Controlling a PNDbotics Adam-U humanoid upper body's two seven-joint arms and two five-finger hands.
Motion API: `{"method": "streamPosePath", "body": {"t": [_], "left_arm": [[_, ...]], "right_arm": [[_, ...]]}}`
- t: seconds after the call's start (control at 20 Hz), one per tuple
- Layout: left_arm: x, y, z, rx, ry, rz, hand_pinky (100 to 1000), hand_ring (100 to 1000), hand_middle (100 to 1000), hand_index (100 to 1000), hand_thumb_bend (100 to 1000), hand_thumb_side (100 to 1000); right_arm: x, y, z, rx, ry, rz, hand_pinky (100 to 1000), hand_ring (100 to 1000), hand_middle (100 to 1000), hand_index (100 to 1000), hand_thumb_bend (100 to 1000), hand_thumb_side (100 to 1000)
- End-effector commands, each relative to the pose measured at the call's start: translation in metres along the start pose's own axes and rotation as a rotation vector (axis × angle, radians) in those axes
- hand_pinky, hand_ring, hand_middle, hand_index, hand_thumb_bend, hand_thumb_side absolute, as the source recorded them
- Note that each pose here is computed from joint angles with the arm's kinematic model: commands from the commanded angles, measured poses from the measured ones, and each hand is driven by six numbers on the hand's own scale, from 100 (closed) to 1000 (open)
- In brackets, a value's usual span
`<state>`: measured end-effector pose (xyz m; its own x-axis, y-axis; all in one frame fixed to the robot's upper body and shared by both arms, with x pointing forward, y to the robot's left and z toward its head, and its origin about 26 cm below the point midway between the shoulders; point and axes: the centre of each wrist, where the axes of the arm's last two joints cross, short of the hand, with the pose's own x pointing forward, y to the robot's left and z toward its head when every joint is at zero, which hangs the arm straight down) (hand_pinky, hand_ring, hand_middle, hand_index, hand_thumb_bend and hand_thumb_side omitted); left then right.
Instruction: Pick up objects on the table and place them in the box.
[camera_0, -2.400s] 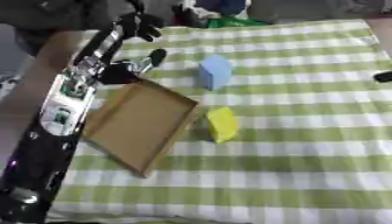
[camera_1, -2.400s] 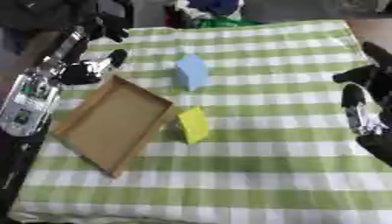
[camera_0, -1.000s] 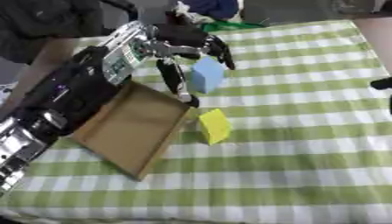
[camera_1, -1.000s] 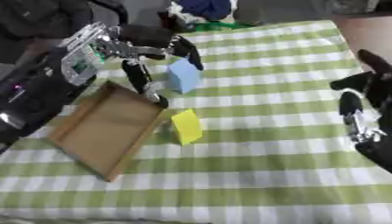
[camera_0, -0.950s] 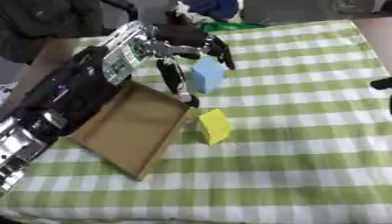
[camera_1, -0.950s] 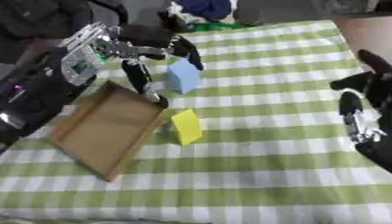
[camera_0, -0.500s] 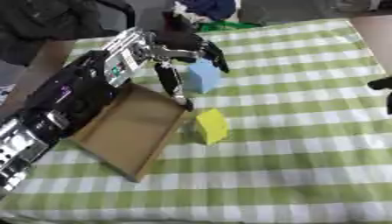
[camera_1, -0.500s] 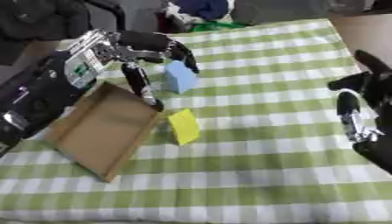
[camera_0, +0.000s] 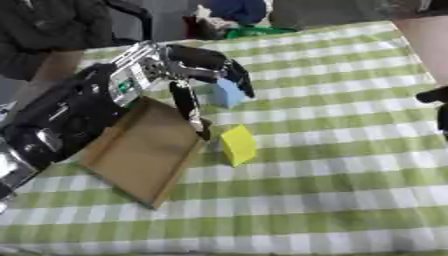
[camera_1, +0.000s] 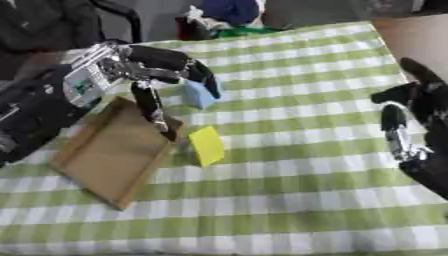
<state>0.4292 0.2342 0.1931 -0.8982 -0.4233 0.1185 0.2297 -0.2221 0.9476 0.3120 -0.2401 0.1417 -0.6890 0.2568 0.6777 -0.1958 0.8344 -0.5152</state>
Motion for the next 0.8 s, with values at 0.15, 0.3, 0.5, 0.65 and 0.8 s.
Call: {"method": "streamPosePath", "body": {"t": [0.15, 0.3, 0.5, 0.65, 0.8], "left_arm": [[0.003, 0.000, 0.009, -0.357, -0.275, -0.242, 801, 791, 745, 859, 726, 194], [0.006, -0.009, 0.003, -0.365, -0.291, -0.229, 800, 793, 746, 859, 721, 195], [0.008, -0.014, -0.004, -0.366, -0.303, -0.224, 804, 799, 750, 860, 714, 194], [0.010, -0.012, -0.008, -0.356, -0.306, -0.239, 810, 803, 754, 861, 704, 192], [0.013, -0.009, -0.013, -0.352, -0.311, -0.257, 814, 808, 760, 865, 693, 186]], "right_arm": [[0.003, -0.004, -0.002, 0.014, -0.011, 0.024, 878, 744, 621, 1000, 100, 546], [0.003, -0.004, -0.002, 0.015, -0.012, 0.025, 878, 744, 621, 1000, 100, 547], [0.003, -0.004, -0.003, 0.015, -0.015, 0.024, 878, 744, 621, 1000, 100, 546], [0.003, -0.004, -0.003, 0.014, -0.017, 0.023, 878, 744, 621, 1000, 100, 546], [0.004, -0.004, -0.004, 0.015, -0.020, 0.022, 878, 744, 621, 1000, 100, 546]]}}
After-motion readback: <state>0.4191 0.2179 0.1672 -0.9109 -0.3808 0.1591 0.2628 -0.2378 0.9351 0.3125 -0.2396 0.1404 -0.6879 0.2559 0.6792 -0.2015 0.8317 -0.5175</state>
